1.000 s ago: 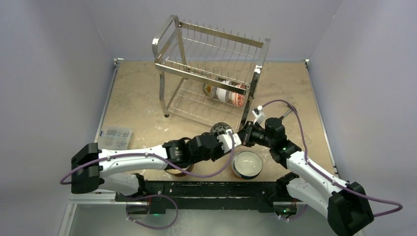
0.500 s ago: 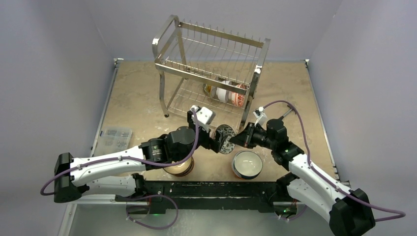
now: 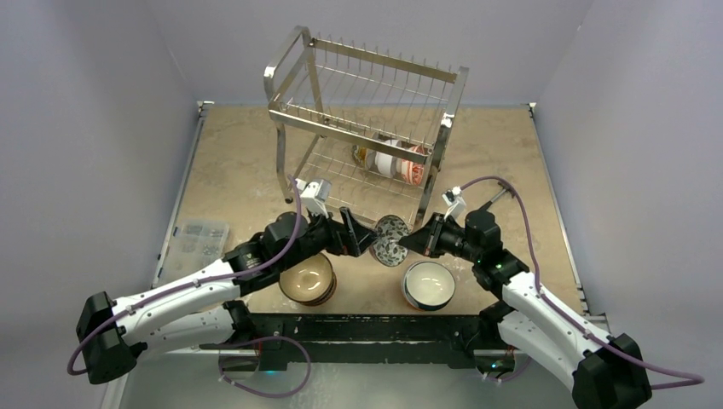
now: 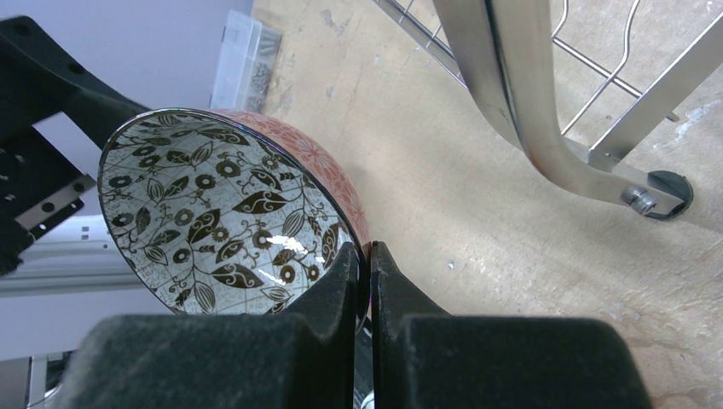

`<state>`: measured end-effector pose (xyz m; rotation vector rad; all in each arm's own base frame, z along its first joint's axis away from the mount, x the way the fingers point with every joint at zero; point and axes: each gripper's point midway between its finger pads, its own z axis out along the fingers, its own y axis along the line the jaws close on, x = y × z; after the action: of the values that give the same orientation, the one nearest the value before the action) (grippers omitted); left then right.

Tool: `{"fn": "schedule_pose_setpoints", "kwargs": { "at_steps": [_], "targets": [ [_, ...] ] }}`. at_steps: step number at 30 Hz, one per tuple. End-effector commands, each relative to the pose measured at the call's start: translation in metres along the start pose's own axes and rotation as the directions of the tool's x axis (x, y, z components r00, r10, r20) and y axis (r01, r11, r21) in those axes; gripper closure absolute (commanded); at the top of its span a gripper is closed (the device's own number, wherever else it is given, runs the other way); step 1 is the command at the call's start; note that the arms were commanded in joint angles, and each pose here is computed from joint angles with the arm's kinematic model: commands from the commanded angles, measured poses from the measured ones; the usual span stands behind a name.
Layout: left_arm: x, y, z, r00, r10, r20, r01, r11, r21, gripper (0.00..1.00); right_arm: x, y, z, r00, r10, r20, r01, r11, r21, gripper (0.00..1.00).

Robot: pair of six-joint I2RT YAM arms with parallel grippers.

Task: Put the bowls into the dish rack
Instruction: Place the bowl in the dish rack.

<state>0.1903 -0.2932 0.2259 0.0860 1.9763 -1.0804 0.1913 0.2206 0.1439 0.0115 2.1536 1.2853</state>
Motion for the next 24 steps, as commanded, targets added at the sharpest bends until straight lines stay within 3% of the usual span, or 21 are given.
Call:
{"fn": "schedule_pose_setpoints", "kwargs": {
  "at_steps": [1, 8, 17, 24],
  "targets": [
    [0.001, -0.038, -0.01, 0.994, -0.102, -0.044, 0.109, 0.97, 0.218, 0.01, -0.02, 0.033, -0.002, 0.996, -0.05, 0.069, 0.059, 0.99, -0.128, 1.0],
    [0.018, -0.037, -0.009, 0.979, -0.178, -0.095, 0.199, 0.933, 0.3, 0.02, -0.023, 0.045, -0.004, 0.994, -0.077, 0.075, 0.089, 0.98, -0.176, 1.0],
    [0.022, -0.039, 0.003, 0.979, -0.184, -0.093, 0.205, 0.918, 0.34, 0.02, -0.023, 0.053, -0.005, 0.993, -0.096, 0.069, 0.109, 0.97, -0.217, 1.0],
    [0.019, -0.053, 0.01, 0.974, -0.202, -0.099, 0.225, 0.887, 0.403, 0.12, -0.023, 0.051, -0.003, 0.993, -0.097, 0.061, 0.108, 0.973, -0.205, 1.0]
  ]
}}
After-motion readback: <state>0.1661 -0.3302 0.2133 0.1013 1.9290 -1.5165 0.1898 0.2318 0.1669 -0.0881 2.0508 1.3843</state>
